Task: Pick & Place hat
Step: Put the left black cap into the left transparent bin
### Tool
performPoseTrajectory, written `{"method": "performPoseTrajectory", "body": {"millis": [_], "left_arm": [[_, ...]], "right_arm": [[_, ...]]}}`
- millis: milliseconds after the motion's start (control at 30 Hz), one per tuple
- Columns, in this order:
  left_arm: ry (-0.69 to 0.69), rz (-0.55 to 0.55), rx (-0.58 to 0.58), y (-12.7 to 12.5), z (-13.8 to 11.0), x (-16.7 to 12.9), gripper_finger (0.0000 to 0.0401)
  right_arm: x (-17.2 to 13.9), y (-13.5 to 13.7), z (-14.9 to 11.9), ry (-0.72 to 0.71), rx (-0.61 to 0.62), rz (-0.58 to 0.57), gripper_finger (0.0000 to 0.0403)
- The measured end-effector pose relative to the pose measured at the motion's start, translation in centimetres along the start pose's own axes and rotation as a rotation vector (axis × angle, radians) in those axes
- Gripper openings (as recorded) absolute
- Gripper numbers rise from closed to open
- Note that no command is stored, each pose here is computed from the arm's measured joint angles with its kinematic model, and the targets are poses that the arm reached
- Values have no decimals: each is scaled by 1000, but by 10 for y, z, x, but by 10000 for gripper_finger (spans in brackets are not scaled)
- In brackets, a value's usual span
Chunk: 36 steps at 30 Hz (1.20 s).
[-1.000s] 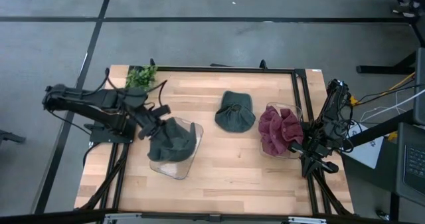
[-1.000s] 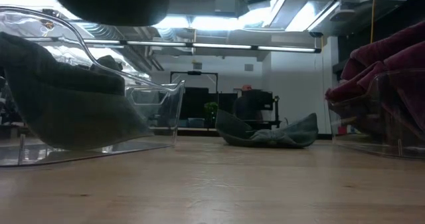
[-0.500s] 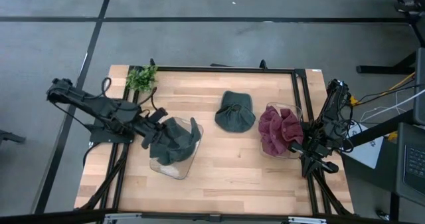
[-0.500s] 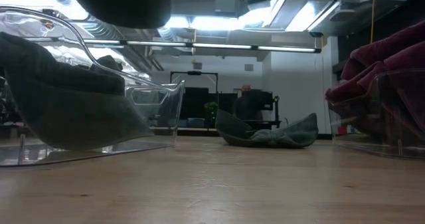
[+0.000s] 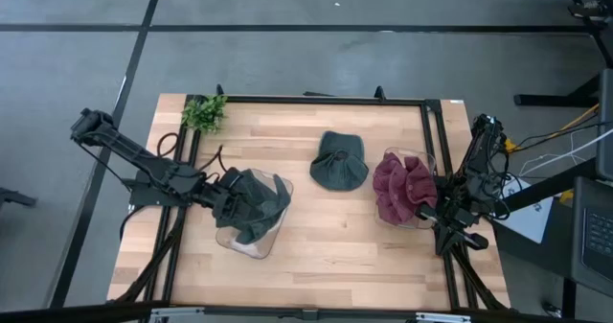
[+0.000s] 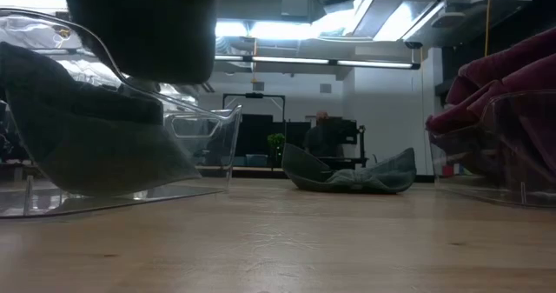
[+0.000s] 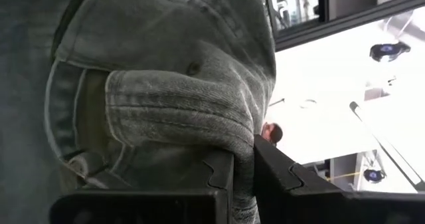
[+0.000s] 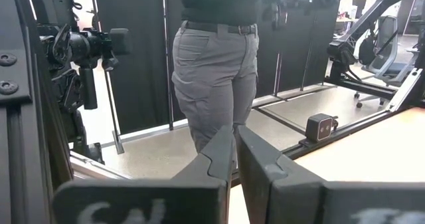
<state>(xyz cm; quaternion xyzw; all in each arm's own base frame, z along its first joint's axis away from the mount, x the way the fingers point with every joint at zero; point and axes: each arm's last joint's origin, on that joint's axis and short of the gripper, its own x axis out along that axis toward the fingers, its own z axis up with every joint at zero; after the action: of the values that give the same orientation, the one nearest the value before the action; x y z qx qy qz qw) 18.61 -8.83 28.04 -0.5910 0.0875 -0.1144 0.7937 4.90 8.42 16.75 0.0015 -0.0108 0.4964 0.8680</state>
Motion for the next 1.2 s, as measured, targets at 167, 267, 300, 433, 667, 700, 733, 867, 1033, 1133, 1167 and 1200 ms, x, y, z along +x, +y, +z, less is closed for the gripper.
{"method": "performPoseTrajectory", "body": {"millis": [167, 267, 300, 433, 667, 700, 733, 867, 1033, 1133, 1167, 1200], "left_arm": [[-29, 11, -18, 9, -6, -2, 27], [-48, 20, -24, 12, -8, -3, 27], [-55, 18, -25, 14, -9, -4, 27], [-89, 25, -41, 21, -12, -6, 27], [-143, 21, -36, 24, -14, -8, 27], [-147, 26, -30, 24, -14, -8, 27], [-152, 29, -29, 25, -14, -7, 27], [-167, 42, -47, 28, -16, -3, 27], [-149, 0, -73, 30, -23, 7, 27], [-132, 8, -76, 34, -28, 12, 27], [-125, 18, -75, 35, -30, 12, 27], [-119, 26, -71, 37, -32, 13, 27]], "right_arm": [[0, 0, 0, 0, 0, 0, 24], [0, 0, 0, 0, 0, 0, 24], [0, 0, 0, 0, 0, 0, 24], [0, 0, 0, 0, 0, 0, 24], [0, 0, 0, 0, 0, 0, 24], [0, 0, 0, 0, 0, 0, 24], [0, 0, 0, 0, 0, 0, 24], [0, 0, 0, 0, 0, 0, 24], [0, 0, 0, 0, 0, 0, 24], [0, 0, 0, 0, 0, 0, 24], [0, 0, 0, 0, 0, 0, 24], [0, 0, 0, 0, 0, 0, 24]]}}
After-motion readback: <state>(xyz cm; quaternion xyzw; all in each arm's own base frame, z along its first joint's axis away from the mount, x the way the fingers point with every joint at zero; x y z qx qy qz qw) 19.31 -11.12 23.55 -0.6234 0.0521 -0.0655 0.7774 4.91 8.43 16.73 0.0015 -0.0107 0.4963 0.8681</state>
